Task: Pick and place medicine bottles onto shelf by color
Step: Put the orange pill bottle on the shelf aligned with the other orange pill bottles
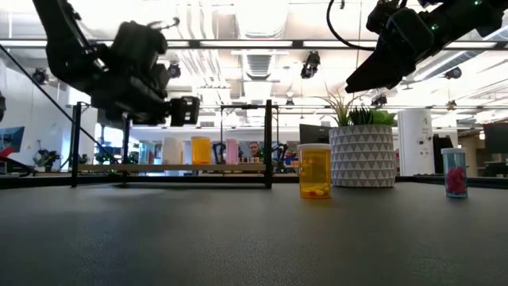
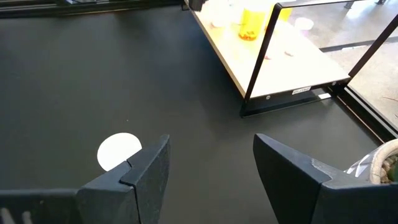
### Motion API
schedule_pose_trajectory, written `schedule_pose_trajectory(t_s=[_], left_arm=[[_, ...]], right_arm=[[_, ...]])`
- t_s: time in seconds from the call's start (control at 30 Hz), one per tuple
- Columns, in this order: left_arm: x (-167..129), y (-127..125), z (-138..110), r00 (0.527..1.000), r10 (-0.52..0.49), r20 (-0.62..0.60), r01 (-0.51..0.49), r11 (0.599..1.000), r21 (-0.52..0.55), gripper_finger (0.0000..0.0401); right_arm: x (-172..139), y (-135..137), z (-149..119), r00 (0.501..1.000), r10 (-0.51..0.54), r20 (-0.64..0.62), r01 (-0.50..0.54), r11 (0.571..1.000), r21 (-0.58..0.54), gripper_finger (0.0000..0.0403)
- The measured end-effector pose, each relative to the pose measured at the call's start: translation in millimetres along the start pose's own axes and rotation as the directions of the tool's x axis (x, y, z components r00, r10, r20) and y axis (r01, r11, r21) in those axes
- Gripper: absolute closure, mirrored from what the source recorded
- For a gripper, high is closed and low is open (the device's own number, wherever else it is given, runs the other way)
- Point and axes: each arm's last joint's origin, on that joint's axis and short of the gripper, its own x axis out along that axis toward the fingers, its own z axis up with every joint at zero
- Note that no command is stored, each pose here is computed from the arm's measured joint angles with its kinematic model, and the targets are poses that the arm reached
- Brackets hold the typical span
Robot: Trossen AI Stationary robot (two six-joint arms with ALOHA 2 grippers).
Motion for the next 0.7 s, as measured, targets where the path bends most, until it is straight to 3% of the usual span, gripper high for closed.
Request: schedule_pose_trajectory(t_s=[0.2, 0.37, 0.43, 0.53, 0.7], left_arm=[[-6, 0, 26, 0.999, -0.018, 0.039, 0.015, 0.997, 0.080, 0.0195], [-21, -14, 38, 0.976, -0.213, 0.036, 0.208, 0.972, 0.107, 0.0195], [-28, -23, 38, 0.942, -0.334, 0.023, 0.331, 0.939, 0.098, 0.0195], [-39, -37, 32, 0.854, -0.519, -0.016, 0.519, 0.853, 0.052, 0.0195], [-58, -63, 14, 0.707, -0.703, -0.075, 0.707, 0.704, 0.064, 0.0195]], right_arm=[[0, 0, 0, 1.000, 0.000, 0.000, 0.000, 1.000, 0.000, 0.0181], [0, 0, 0, 1.000, 0.000, 0.000, 0.000, 1.000, 0.000, 0.0181], [0, 0, 0, 1.000, 0.000, 0.000, 0.000, 1.000, 0.000, 0.0181], [0, 0, 0, 1.000, 0.000, 0.000, 0.000, 1.000, 0.000, 0.0181], [0, 0, 0, 1.000, 0.000, 0.000, 0.000, 1.000, 0.000, 0.0181]])
